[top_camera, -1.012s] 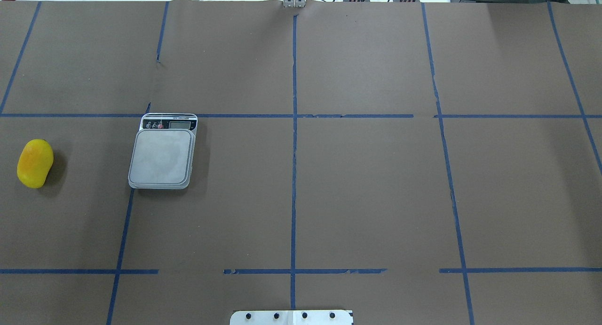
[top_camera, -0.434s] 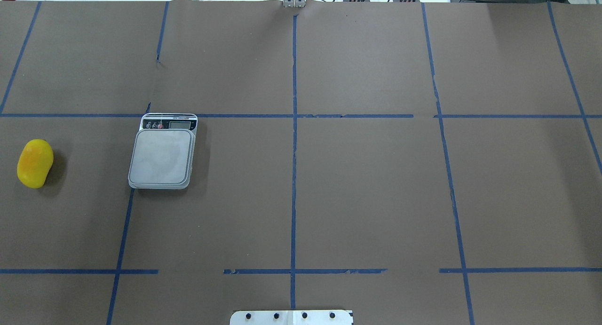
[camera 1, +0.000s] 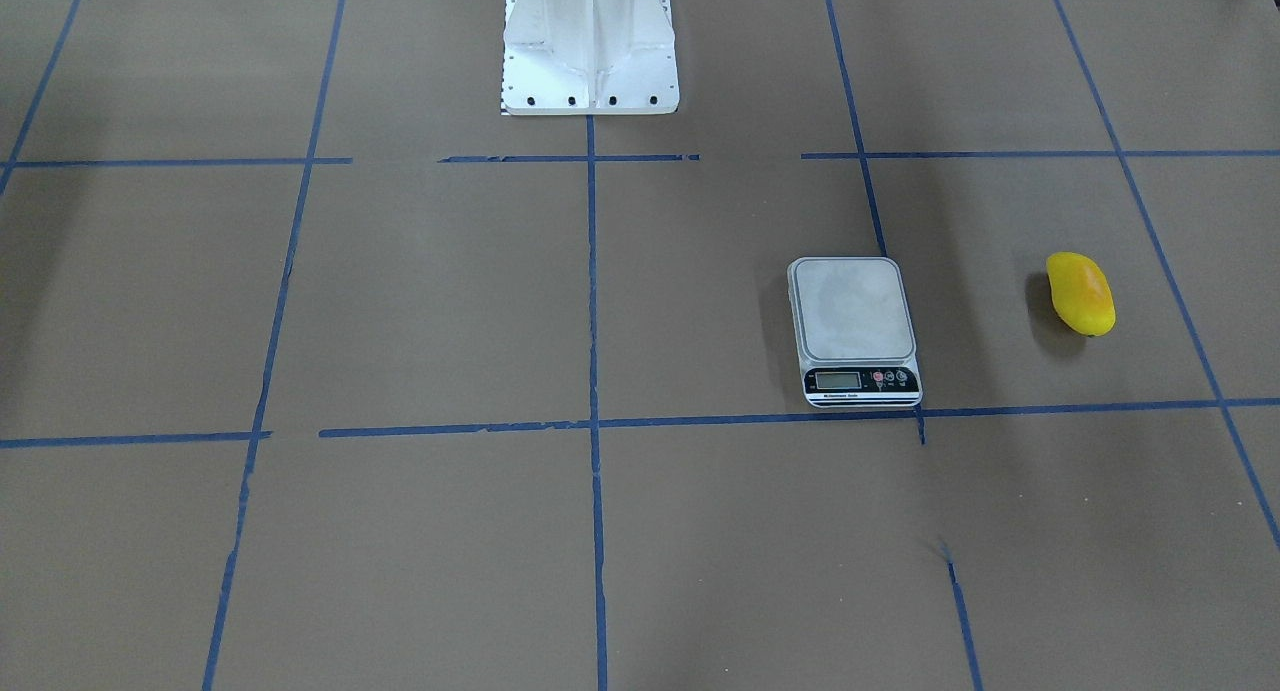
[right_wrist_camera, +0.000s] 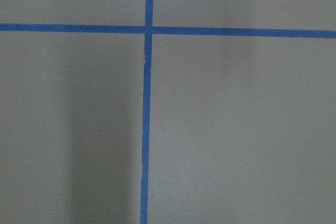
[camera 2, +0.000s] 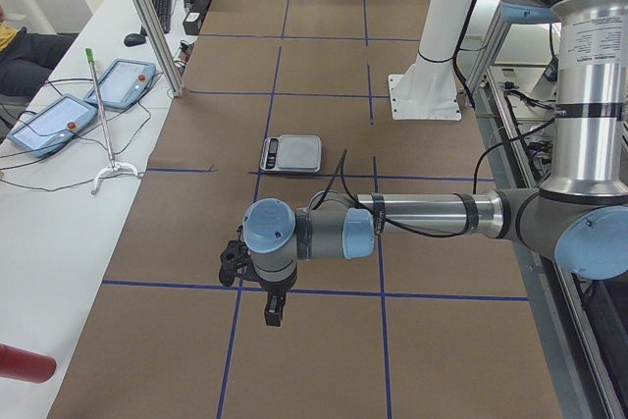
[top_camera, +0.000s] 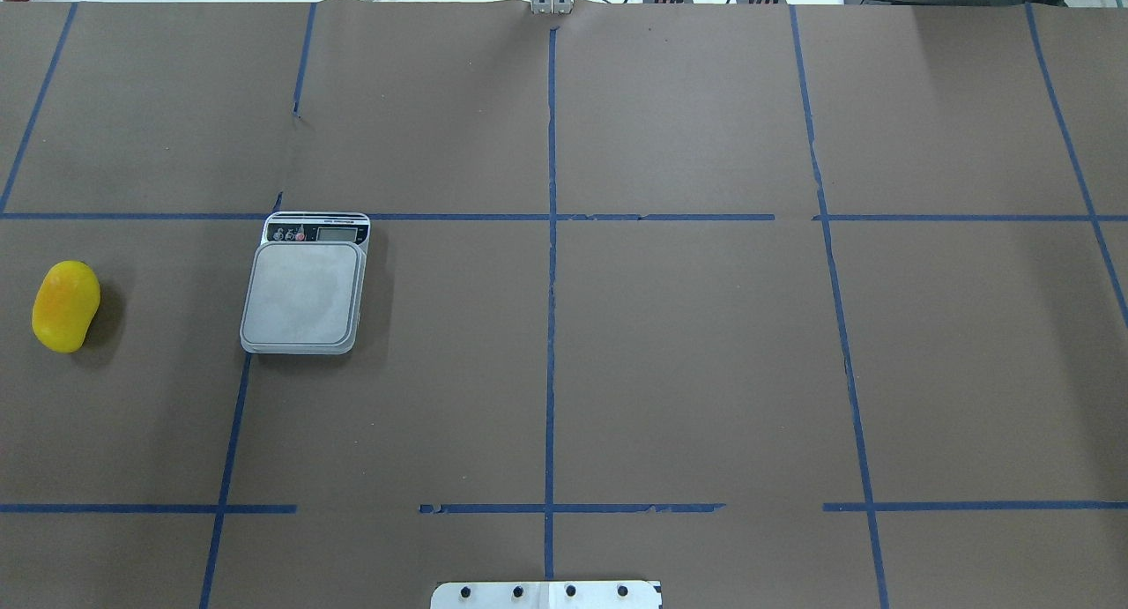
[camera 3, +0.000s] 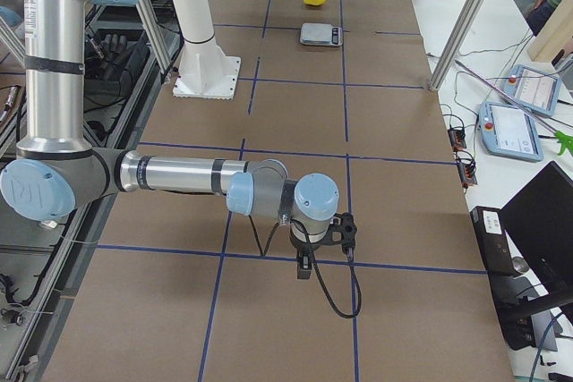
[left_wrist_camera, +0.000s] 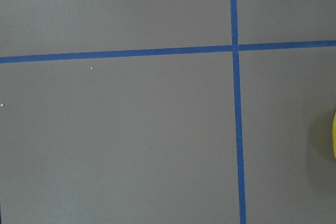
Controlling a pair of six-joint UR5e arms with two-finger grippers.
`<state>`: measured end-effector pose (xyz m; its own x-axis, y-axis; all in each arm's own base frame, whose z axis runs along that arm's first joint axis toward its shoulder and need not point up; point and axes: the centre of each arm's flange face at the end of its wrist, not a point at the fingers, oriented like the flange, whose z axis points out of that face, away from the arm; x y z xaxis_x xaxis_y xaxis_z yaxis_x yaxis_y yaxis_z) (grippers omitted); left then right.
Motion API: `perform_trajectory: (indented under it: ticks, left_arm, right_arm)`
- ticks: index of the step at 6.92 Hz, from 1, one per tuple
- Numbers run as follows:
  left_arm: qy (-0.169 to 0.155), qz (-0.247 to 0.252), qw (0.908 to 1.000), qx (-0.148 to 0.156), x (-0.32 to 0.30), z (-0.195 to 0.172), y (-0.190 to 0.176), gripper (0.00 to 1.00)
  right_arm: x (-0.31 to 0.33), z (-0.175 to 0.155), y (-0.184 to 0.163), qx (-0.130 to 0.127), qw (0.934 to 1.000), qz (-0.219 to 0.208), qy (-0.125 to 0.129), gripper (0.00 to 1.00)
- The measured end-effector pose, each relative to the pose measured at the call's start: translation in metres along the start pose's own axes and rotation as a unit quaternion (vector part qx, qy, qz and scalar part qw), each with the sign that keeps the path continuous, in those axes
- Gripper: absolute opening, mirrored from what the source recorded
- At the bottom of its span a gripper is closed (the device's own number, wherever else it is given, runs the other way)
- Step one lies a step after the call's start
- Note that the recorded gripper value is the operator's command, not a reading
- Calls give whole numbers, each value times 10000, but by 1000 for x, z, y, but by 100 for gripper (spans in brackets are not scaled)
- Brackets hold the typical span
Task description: Weigh mango
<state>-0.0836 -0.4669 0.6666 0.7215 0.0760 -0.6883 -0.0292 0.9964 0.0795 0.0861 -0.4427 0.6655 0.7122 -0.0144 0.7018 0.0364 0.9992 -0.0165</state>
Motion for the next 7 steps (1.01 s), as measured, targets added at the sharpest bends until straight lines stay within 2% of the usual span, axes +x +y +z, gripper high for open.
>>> perform_trajectory:
  ticks: [3, 5, 7]
  left_arm:
    - [197, -300, 9994, 20, 101, 67, -26, 100]
    - [516, -530, 9973, 2, 181, 110, -26, 100]
    - [729, -516, 9960, -46, 210, 147, -16, 100]
  right_arm:
    - [0, 0, 0, 0, 10000, 0, 0, 100]
    - [0, 0, 0, 0, 10000, 0, 0, 100]
    - [0, 0, 0, 0, 10000, 0, 0, 100]
